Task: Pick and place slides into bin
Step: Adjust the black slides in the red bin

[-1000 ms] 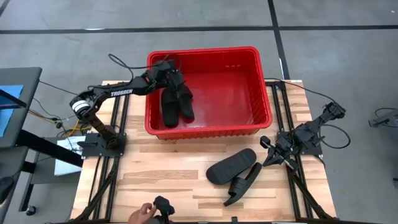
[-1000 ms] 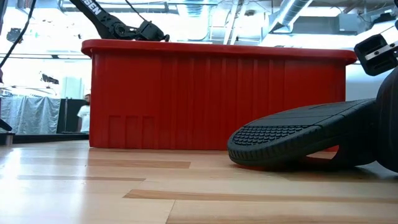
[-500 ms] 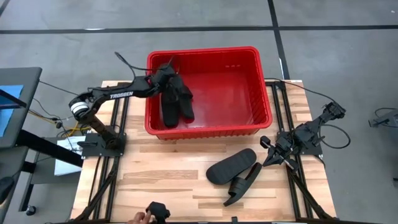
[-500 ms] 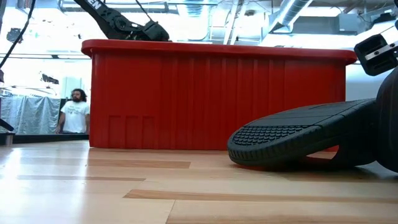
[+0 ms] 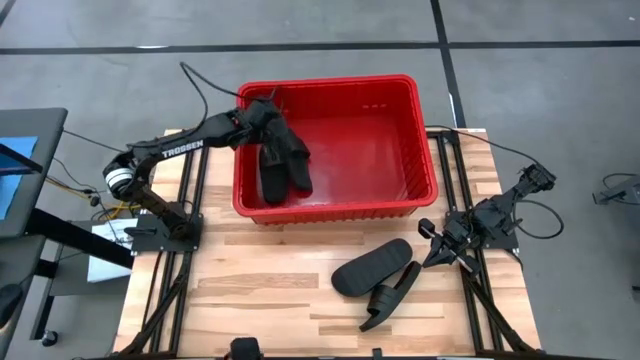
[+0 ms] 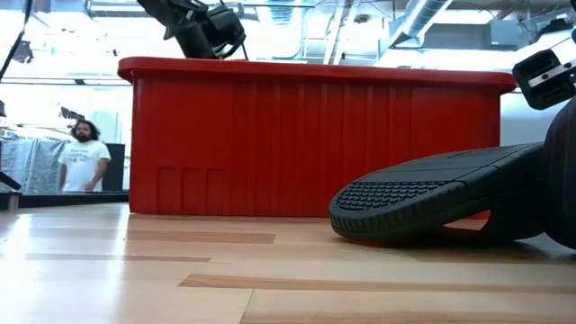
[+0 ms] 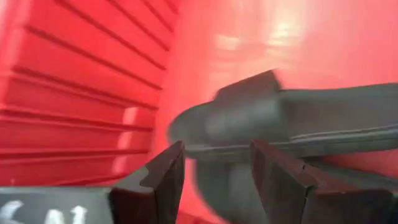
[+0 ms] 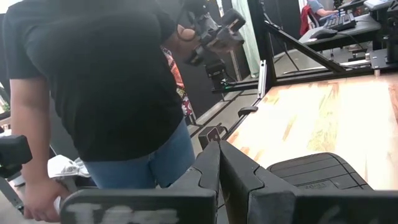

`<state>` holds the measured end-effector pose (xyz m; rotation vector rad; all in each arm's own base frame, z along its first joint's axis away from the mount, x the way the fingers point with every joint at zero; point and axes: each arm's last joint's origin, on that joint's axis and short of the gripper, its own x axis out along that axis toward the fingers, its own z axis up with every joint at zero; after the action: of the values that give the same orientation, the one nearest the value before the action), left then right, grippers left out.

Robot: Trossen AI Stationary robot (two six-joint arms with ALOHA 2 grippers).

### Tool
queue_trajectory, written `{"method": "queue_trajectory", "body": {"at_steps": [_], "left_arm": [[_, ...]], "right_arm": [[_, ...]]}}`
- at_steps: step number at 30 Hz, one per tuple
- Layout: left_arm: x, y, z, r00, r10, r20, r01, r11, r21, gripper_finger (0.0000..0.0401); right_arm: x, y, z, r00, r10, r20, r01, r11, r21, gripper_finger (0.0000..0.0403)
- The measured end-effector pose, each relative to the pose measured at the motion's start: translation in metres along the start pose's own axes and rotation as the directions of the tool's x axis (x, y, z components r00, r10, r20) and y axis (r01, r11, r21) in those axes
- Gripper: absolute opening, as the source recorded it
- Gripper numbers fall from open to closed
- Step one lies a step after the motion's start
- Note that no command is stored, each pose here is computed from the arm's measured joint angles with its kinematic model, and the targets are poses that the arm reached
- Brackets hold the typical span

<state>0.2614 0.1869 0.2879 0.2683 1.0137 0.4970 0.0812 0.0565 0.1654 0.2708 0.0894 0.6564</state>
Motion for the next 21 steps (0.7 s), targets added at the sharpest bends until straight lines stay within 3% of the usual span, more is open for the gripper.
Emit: {"method": "queue_trajectory", "body": {"at_steps": [13,21], "left_arm": [[-0.008,-0.033,0.015,0.997,-0.076,0.03,0.077,0.996,-0.041,0.0171],[-0.011,-0.044,0.02,1.0,-0.012,0.009,0.013,0.999,-0.05,0.0171]], "right_arm": [[0.0,0.0,0.0,1.0,0.0,-0.001,0.0,1.0,0.0,0.0],[0.0,0.0,0.0,1.0,0.0,-0.001,0.0,1.0,0.0,0.0]]}}
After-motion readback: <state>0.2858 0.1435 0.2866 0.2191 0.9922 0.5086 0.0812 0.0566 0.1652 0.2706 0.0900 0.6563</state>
